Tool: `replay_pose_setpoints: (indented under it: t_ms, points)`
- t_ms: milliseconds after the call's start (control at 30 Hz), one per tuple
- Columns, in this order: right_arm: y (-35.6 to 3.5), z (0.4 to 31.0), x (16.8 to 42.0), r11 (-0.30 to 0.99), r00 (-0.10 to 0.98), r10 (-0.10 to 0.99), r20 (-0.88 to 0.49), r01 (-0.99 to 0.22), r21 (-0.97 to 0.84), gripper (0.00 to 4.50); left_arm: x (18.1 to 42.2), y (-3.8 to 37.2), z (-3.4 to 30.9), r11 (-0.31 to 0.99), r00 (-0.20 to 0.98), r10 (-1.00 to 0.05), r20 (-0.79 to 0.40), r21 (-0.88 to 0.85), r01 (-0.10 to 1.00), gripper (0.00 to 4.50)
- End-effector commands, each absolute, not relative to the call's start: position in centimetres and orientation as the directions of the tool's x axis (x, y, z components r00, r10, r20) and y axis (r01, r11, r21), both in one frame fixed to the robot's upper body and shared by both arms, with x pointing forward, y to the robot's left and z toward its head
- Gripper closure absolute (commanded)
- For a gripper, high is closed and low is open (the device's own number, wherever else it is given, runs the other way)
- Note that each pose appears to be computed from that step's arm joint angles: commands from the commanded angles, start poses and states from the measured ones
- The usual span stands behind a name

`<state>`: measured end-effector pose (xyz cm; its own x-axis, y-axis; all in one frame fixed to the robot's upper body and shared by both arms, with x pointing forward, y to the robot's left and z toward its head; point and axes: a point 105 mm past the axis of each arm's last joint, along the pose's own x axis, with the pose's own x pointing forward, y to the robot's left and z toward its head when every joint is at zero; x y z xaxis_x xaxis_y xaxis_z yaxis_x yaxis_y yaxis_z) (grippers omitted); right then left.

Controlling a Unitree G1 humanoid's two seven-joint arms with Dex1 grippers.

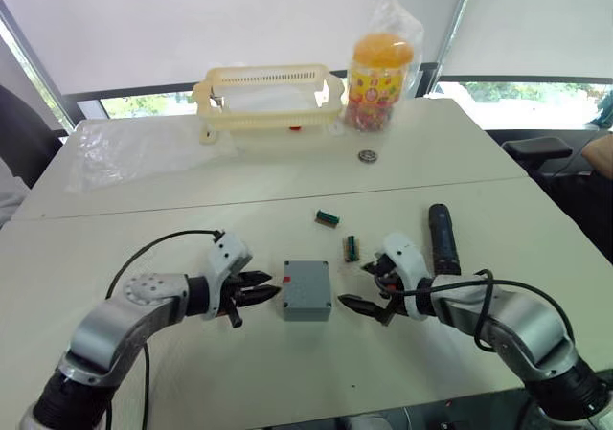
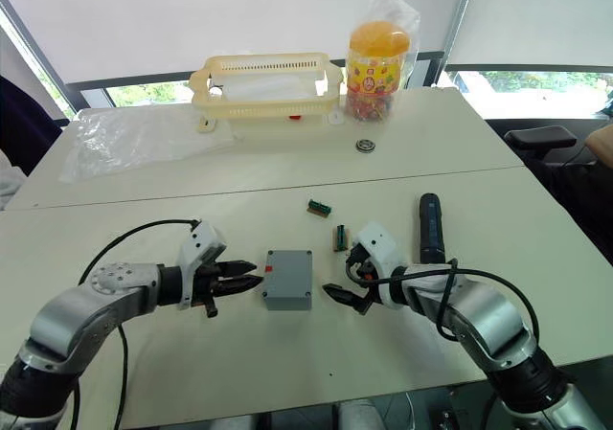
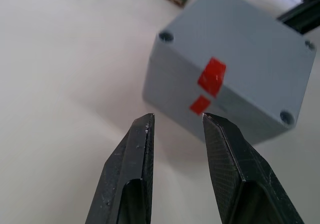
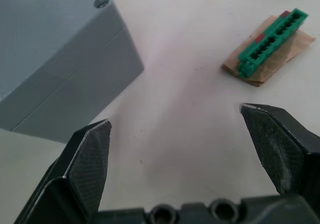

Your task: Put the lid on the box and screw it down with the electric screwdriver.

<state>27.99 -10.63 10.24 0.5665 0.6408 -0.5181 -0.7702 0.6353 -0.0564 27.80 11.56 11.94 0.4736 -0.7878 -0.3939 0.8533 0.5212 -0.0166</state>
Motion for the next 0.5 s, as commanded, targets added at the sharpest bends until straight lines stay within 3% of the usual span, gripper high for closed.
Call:
replay_pose_setpoints:
  t_ms: [33,333,500]
  points:
    - [-9.5,11.3,27.2,0.609,0.560,0.673,-0.483,-0.790,-0.068,0.03,28.8,11.0,12.6,0.494,0.467,-0.802,-0.373,0.026,0.869,3.00]
    - [-7.3,10.9,25.2,0.597,0.521,0.708,-0.477,-0.802,0.010,0.03,31.5,10.1,12.6,0.434,0.435,-0.820,-0.371,0.093,0.896,3.00]
    - [-7.0,10.7,25.2,0.630,0.554,0.685,-0.473,-0.776,0.004,0.03,33.2,10.0,12.5,0.431,0.448,-0.814,-0.370,0.131,0.893,3.00]
